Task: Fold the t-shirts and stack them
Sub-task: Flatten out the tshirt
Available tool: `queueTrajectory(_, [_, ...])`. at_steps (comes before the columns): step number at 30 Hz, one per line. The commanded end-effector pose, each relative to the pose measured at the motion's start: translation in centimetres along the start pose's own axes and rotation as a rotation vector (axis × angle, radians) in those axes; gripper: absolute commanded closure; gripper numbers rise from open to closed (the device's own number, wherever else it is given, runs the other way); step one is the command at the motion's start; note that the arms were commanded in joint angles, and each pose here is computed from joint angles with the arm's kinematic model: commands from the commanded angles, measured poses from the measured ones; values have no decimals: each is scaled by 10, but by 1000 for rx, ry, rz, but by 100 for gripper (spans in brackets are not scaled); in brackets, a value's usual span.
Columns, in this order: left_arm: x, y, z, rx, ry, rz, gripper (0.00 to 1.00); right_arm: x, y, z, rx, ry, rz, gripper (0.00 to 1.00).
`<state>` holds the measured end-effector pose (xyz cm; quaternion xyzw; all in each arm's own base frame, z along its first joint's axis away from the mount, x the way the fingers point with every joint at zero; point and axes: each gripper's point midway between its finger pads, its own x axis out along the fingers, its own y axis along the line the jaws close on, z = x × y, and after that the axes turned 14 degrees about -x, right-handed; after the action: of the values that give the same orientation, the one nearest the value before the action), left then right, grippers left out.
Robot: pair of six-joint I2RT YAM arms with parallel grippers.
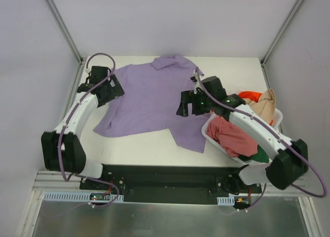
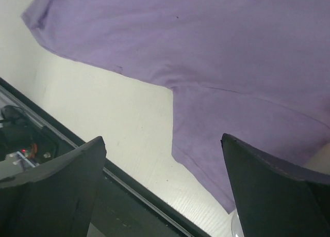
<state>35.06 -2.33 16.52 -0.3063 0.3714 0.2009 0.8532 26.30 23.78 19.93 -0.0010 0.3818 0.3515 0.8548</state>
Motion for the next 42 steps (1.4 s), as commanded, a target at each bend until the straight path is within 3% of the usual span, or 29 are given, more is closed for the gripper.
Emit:
queueTrajectory(1, [29, -42, -29, 34, 217, -144, 1, 48, -13, 3, -66, 61, -119, 4])
queueTrajectory(8, [87, -59, -44, 102, 300, -117, 1, 112, -19, -33, -50, 199, -142, 4])
queueTrajectory(14, [118, -71, -59, 153, 352, -109, 1, 127, -42, -75, -39, 297, -220, 4])
queueTrajectory(20, [148, -54, -49, 185, 303, 4, 1, 131, -50, -101, -24, 362, -234, 4])
queueTrajectory(23, [156, -21, -29, 119, 265, 117, 1, 128, -54, -109, -7, 375, -241, 3])
queueTrajectory(29, [140, 84, 35, -101, 151, 392, 1, 124, -57, -122, 9, 392, -251, 3])
queueTrajectory(34, [111, 132, 77, -276, 88, 448, 1, 123, -59, -134, 27, 411, -260, 4])
queueTrajectory(38, [90, 146, 97, -337, 38, 489, 1, 124, -57, -133, 34, 401, -249, 4])
queueTrajectory(42, [81, 120, 98, -367, 81, 393, 1, 124, -52, -128, 40, 384, -226, 4])
